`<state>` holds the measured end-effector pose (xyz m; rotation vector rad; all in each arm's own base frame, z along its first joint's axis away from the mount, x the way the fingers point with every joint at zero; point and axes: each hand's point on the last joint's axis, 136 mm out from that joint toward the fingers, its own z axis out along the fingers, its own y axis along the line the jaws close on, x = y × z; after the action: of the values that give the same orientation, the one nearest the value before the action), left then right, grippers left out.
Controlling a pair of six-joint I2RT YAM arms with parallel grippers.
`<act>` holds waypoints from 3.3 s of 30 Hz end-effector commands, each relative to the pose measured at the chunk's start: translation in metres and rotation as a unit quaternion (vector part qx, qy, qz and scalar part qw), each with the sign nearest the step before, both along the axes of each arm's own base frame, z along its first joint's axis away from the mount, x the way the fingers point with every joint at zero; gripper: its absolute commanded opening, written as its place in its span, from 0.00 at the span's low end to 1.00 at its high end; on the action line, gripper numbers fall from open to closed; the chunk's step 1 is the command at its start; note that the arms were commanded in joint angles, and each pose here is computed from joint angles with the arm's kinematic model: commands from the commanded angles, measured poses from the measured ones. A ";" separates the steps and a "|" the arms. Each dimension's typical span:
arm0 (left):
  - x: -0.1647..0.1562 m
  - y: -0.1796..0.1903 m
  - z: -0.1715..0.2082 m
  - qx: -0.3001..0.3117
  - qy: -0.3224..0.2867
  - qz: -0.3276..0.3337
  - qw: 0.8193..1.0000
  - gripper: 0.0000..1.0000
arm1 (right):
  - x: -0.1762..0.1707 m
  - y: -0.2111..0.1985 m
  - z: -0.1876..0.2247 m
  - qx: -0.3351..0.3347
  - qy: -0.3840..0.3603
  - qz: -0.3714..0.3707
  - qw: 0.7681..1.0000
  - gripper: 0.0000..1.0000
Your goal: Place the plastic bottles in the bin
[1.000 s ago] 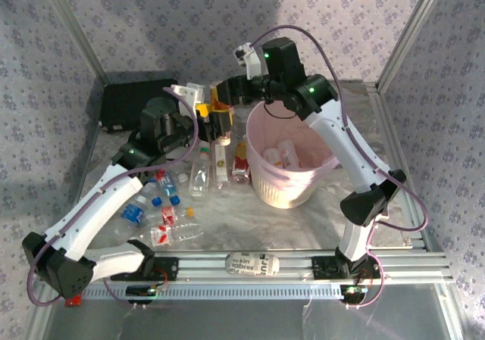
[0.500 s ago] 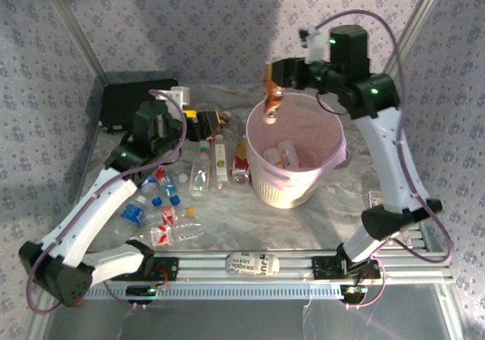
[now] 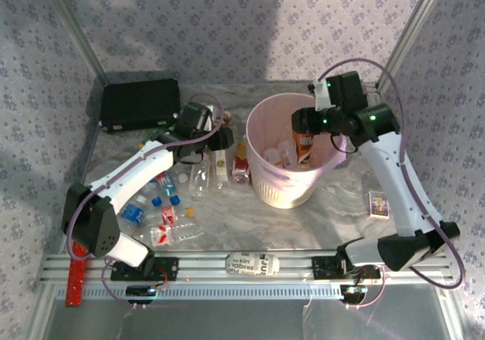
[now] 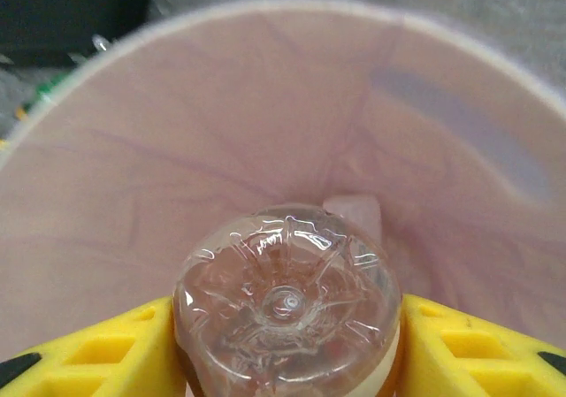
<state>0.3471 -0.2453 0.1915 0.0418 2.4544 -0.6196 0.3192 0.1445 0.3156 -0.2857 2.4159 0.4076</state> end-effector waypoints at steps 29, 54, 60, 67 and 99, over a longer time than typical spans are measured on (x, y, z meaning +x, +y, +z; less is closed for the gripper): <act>0.008 -0.064 -0.065 0.045 0.088 -0.019 0.995 0.70 | -0.001 -0.021 -0.041 -0.037 0.019 -0.016 0.999 0.84; 0.026 -0.084 -0.131 0.127 0.121 -0.048 0.983 0.78 | -0.023 -0.046 0.011 0.020 -0.048 -0.045 0.998 0.84; 0.030 -0.084 -0.130 0.128 0.116 -0.044 0.984 0.66 | -0.028 -0.042 0.029 0.040 -0.069 -0.037 0.996 0.83; 0.036 -0.082 -0.106 0.112 0.097 -0.038 0.988 0.58 | -0.036 -0.045 0.038 0.043 -0.078 -0.040 0.995 0.83; -0.020 0.031 0.115 -0.133 -0.244 -0.067 0.958 0.52 | -0.010 0.138 0.109 0.173 -0.114 0.164 0.964 0.85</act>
<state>0.3372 -0.2072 0.2750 0.1083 2.0338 -0.8173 0.3024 0.2633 0.4085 -0.5546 2.0729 0.8071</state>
